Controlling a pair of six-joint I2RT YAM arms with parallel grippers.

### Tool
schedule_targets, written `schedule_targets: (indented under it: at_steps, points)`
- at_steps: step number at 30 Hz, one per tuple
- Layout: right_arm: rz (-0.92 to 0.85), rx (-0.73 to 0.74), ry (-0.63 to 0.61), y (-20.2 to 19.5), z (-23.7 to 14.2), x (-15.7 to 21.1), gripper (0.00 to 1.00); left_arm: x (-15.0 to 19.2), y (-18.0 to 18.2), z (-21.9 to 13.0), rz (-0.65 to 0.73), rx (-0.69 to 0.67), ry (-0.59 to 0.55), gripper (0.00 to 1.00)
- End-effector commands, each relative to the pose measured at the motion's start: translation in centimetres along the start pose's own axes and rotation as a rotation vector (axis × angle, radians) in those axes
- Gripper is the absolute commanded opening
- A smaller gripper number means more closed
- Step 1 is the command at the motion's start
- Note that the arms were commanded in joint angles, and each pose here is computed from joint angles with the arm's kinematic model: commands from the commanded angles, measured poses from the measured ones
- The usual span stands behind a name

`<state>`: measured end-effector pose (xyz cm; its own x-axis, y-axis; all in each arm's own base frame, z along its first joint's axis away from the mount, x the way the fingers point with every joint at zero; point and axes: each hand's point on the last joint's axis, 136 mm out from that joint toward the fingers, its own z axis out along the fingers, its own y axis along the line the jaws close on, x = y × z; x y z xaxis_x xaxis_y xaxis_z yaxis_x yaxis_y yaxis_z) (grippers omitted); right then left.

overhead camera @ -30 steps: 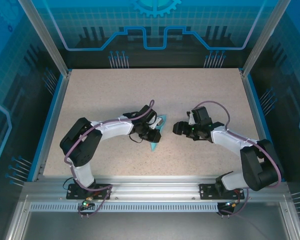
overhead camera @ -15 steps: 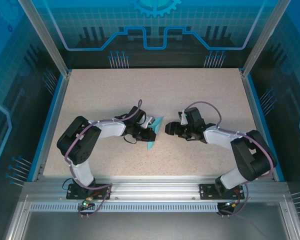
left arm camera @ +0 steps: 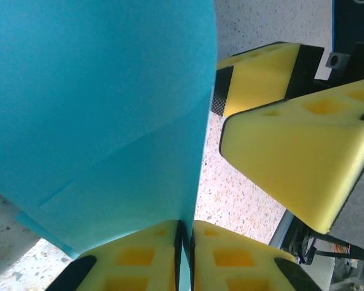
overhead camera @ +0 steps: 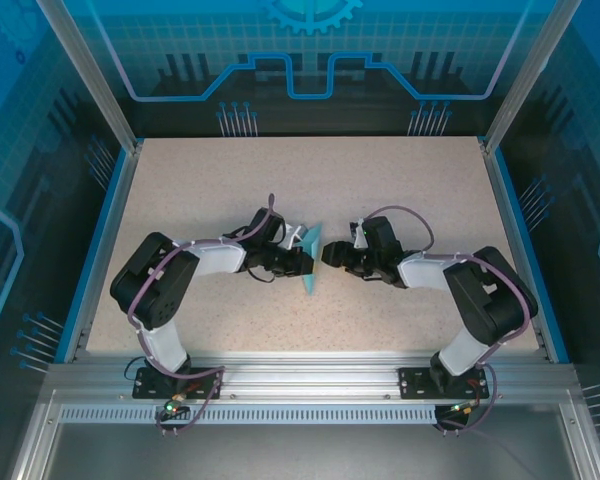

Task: Fold a paper plane with a square sheet of paper (fold left side to right side)
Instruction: Fold the wing for the fifth time at the center of the table.

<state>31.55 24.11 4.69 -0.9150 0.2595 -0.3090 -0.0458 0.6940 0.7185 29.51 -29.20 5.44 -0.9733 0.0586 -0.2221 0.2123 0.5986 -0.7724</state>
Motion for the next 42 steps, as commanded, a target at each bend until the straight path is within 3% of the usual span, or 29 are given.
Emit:
schedule_targets:
  at_steps: [1, 26, 42]
  points:
    - [0.033, -0.072, -0.011, 1.0, 0.8, 0.0, 0.65, 0.0, 0.1, -0.6, -0.038, 0.037, -0.01, 0.14]
    - [0.029, -0.127, 0.01, 3.5, 4.2, -0.8, 0.59, -0.1, 2.1, -1.6, -0.127, 0.079, -0.064, 0.14]
    - [0.096, -0.012, 0.092, 1.3, 6.5, 0.6, 0.52, -0.2, 2.9, -1.4, -0.159, 0.073, -0.058, 0.17]
